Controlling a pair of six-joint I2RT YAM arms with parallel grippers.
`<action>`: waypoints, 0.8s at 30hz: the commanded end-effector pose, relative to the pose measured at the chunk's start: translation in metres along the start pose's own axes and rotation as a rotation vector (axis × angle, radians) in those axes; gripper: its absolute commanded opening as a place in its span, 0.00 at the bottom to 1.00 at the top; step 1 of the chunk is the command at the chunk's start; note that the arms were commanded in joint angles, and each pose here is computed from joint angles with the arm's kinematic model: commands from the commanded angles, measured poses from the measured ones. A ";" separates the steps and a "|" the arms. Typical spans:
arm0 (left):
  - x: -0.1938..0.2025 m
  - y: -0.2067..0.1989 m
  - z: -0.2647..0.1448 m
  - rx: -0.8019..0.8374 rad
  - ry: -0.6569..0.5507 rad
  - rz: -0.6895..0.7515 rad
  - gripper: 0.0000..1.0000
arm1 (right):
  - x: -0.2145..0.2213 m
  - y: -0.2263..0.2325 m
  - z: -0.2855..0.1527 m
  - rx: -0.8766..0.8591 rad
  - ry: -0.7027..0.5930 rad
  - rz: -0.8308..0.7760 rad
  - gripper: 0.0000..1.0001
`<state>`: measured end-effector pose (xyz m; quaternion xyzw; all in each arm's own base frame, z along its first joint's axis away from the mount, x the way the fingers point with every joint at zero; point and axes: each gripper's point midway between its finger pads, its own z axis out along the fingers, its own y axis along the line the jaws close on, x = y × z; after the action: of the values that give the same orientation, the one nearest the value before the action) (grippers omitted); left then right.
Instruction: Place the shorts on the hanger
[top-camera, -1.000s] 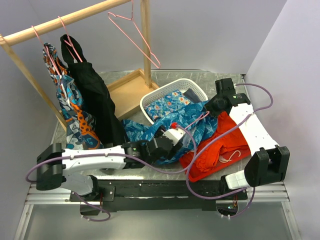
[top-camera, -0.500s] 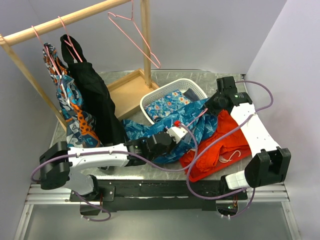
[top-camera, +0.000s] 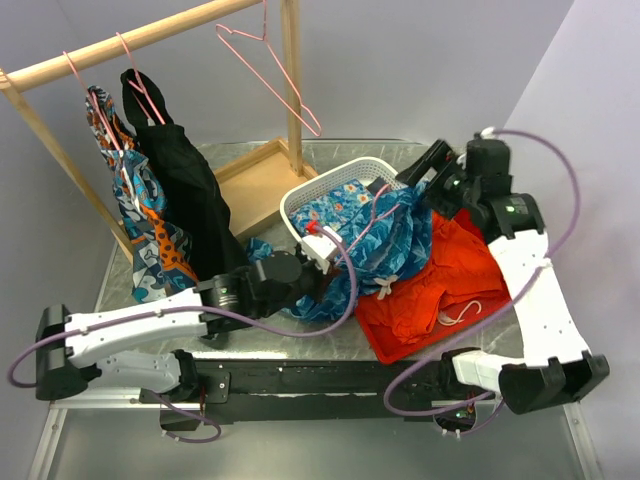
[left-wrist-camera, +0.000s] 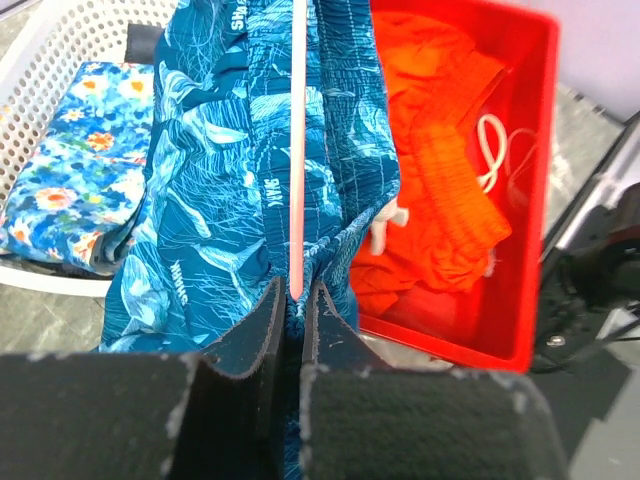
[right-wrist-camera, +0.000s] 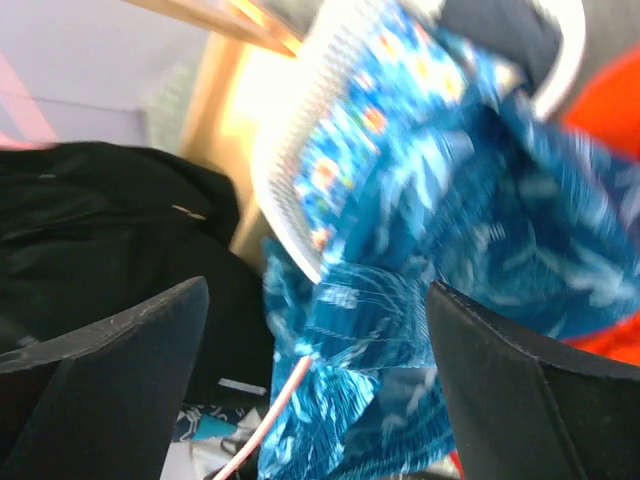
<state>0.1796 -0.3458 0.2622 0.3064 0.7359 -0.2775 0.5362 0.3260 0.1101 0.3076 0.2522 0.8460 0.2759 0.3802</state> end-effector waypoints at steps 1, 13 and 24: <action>-0.052 -0.005 -0.026 0.039 -0.110 -0.104 0.01 | -0.038 0.041 -0.058 -0.128 -0.184 -0.147 0.98; -0.175 0.007 -0.124 0.068 -0.264 -0.192 0.01 | -0.074 0.040 -0.082 -0.102 -0.396 -0.184 1.00; -0.205 0.023 -0.183 0.087 -0.348 -0.227 0.01 | -0.111 0.039 -0.014 -0.208 -0.339 -0.013 1.00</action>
<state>0.1385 -0.2415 0.4791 0.2124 0.6721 -0.3877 0.5940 0.3563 0.0482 0.3906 0.2655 0.7592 0.2427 0.5425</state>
